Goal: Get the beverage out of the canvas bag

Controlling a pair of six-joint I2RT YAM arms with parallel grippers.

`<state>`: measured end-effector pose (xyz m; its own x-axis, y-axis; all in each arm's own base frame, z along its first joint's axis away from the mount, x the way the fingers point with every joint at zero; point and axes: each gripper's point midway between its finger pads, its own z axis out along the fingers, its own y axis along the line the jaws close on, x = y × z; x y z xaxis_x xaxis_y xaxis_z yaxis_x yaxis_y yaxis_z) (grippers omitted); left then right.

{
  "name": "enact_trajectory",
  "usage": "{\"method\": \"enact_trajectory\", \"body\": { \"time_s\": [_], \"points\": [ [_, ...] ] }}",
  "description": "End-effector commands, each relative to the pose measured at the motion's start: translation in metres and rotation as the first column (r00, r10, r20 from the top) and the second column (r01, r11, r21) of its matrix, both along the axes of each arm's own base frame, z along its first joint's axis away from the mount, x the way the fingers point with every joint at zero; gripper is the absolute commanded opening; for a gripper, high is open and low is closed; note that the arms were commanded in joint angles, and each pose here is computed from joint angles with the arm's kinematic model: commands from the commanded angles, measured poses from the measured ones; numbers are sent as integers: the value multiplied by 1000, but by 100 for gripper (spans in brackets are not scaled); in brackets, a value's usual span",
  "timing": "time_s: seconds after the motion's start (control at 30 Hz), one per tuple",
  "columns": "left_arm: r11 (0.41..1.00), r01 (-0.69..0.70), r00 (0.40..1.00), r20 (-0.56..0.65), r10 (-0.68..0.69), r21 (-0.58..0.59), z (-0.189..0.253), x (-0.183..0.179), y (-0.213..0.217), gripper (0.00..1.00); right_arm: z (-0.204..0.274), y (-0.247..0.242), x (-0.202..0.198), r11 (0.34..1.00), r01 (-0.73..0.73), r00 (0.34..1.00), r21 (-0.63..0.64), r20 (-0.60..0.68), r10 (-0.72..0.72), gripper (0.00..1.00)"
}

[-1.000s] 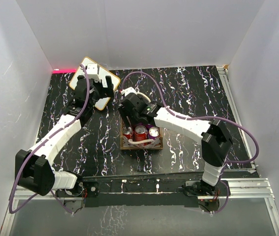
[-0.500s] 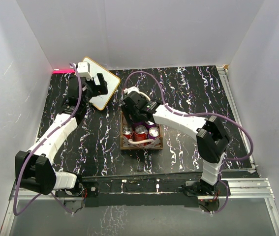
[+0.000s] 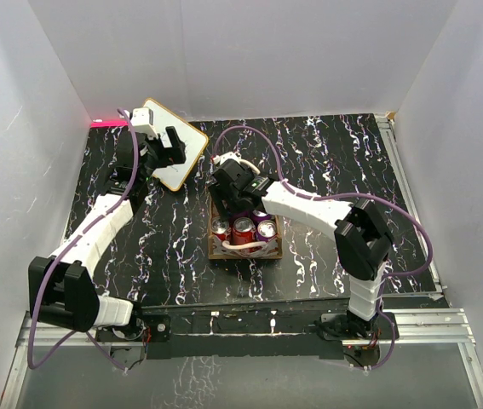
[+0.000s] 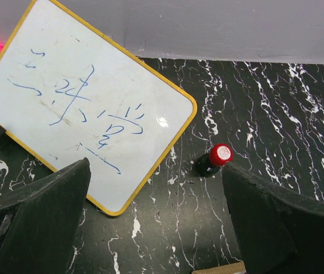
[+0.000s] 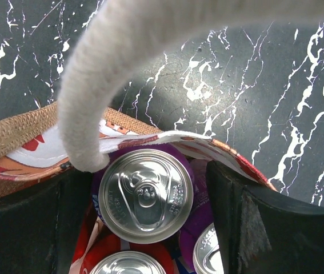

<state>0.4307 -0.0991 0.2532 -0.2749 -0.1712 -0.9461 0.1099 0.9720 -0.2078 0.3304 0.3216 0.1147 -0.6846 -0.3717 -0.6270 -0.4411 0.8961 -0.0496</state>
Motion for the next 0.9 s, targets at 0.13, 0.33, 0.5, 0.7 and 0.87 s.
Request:
{"method": "enact_trajectory", "body": {
  "time_s": [0.13,0.33,0.5,0.7,0.87],
  "points": [
    [998,15,1000,22,-14,-56,14,7,2,97,-18,0,-4,997,-33,998,-72,-62,29,84],
    [998,10,1000,23,-9,-56,14,7,4,97,-31,4,-10,993,-67,990,-96,-132,54,84],
    [998,12,1000,24,-10,-57,15,7,5,97,-36,6,-12,992,-73,986,-102,-158,56,74],
    [998,12,1000,29,-11,-57,16,6,5,97,-6,16,-4,995,-81,992,-53,-106,75,60],
    [998,12,999,32,-10,-58,18,5,5,97,28,22,3,996,-86,996,9,-25,86,54]
  ]
}}
